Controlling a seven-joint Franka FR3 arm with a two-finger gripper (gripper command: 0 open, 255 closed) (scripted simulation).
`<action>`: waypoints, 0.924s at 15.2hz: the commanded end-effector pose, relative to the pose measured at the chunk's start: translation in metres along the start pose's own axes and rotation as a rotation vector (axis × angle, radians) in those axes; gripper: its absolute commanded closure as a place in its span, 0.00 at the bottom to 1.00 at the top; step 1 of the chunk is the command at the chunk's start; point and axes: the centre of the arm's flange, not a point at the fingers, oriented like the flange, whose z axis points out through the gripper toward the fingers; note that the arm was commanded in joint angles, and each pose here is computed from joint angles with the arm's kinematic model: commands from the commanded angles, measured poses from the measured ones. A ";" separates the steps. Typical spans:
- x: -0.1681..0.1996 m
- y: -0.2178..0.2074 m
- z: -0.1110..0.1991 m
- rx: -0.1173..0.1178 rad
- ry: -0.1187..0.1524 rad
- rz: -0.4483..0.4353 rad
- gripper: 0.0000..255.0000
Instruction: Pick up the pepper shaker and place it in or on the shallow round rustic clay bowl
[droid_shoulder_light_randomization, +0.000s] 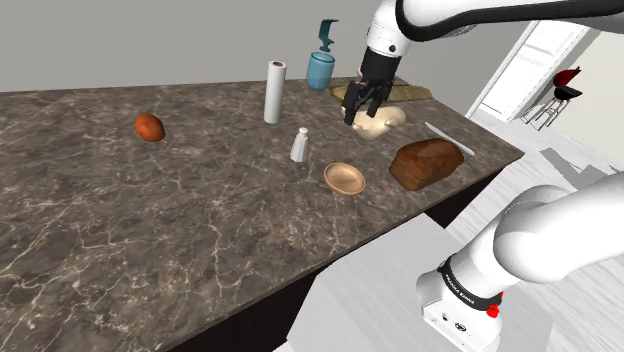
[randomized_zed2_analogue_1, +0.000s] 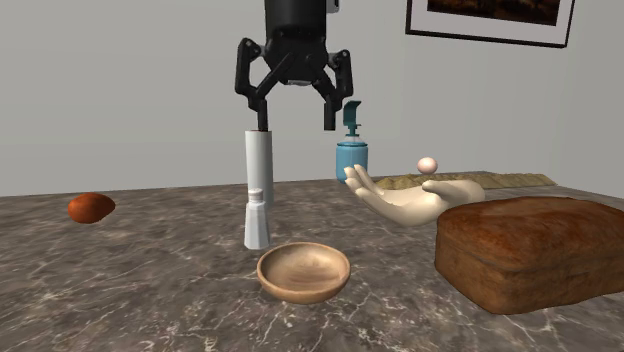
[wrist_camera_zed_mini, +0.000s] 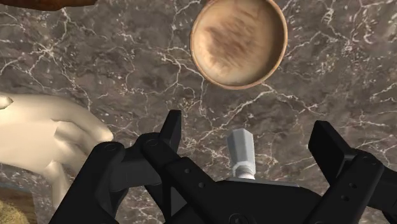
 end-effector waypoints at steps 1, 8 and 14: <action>0.021 -0.011 0.015 -0.016 0.009 0.016 0.00; 0.094 -0.039 0.064 -0.074 0.034 0.069 0.00; 0.148 -0.054 0.104 -0.115 0.052 0.107 0.00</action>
